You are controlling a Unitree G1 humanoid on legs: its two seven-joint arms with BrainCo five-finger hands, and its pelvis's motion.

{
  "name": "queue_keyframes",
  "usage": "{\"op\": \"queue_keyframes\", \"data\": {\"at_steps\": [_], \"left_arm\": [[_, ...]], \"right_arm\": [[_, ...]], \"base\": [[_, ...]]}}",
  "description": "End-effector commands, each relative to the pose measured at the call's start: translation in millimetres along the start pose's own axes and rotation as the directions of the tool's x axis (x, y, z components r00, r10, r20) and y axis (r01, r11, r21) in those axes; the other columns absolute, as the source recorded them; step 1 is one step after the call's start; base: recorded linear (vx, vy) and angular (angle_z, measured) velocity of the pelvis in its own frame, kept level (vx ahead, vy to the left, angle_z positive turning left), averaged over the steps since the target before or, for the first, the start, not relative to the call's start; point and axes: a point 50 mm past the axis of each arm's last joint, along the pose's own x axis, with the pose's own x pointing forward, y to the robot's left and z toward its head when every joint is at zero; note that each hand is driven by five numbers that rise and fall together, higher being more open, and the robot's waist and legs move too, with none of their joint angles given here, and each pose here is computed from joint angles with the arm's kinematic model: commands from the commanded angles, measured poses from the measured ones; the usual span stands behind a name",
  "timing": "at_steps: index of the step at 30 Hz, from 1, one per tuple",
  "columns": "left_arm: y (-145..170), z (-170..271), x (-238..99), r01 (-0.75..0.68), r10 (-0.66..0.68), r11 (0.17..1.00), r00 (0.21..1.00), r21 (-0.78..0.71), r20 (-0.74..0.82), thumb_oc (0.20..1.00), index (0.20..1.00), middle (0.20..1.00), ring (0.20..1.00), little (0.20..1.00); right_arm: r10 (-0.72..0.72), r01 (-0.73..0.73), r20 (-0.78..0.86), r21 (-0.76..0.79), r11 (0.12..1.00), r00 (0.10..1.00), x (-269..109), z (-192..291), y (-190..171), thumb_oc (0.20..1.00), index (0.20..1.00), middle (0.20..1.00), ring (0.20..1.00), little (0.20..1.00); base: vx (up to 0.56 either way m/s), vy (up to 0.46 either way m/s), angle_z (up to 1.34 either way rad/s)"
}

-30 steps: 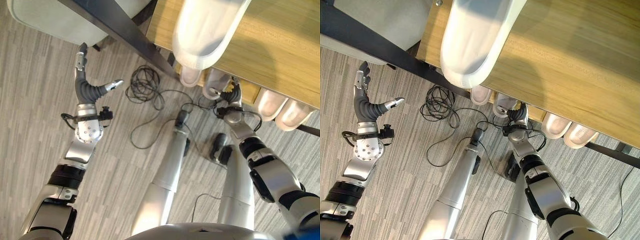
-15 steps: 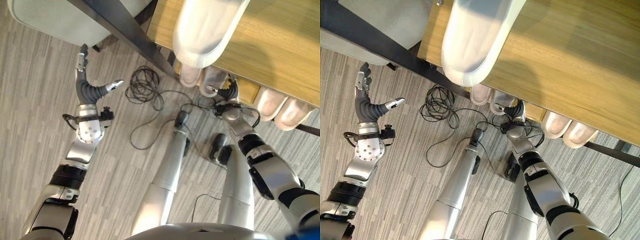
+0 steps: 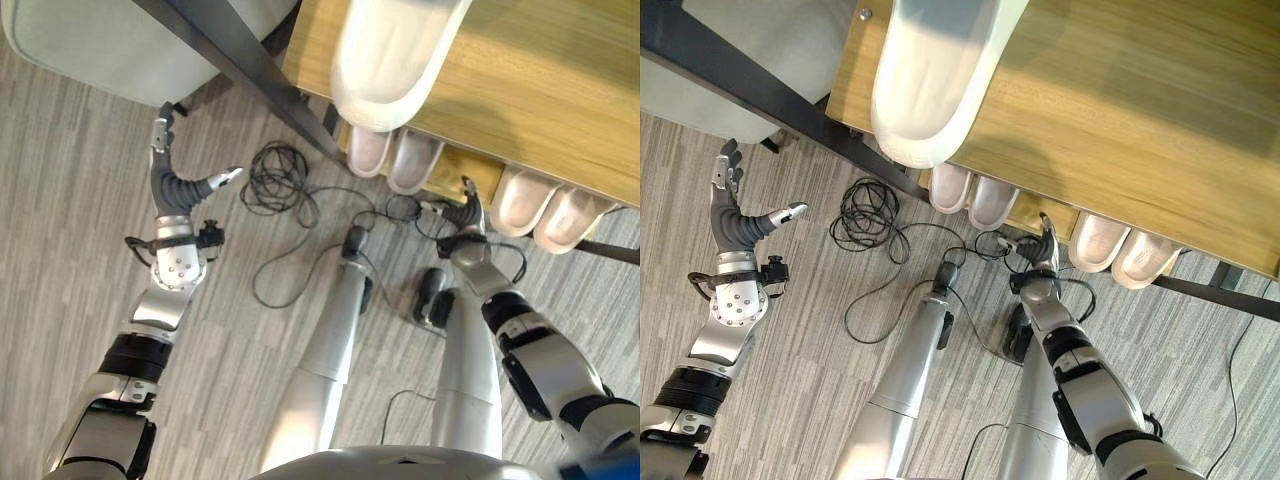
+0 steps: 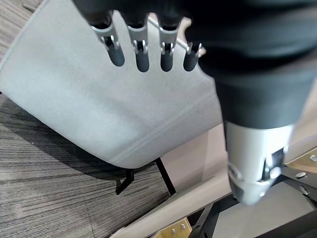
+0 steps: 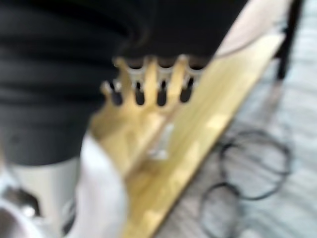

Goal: Arrange the slippers neatly on the shoe rack.

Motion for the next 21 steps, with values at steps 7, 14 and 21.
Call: {"op": "queue_keyframes", "data": {"at_steps": [7,14,21], "left_arm": [[11,-10,6,-0.046,0.046,0.999,0.998,0.017,-0.04,1.0,1.0,1.0,1.0,1.0],[1,-19,-5,0.019,-0.016,0.999,0.997,0.039,-0.078,1.0,1.0,1.0,1.0,1.0],[-12,-36,-32,0.138,-0.124,0.988,0.979,0.073,-0.163,1.0,1.0,1.0,1.0,1.0]], "right_arm": [[0.084,-0.081,0.053,-0.05,0.995,0.995,-24,-23,3,1.0,1.0,1.0,1.0,1.0],[0.164,-0.158,0.045,-0.112,0.981,0.985,-41,-42,7,1.0,1.0,1.0,1.0,1.0],[0.322,-0.339,-0.114,-0.195,0.92,0.94,-92,-101,15,1.0,1.0,1.0,1.0,1.0]], "base": [[-0.05,0.022,-0.08],[-0.06,0.03,-0.02],[-0.03,0.035,-0.14]]}}
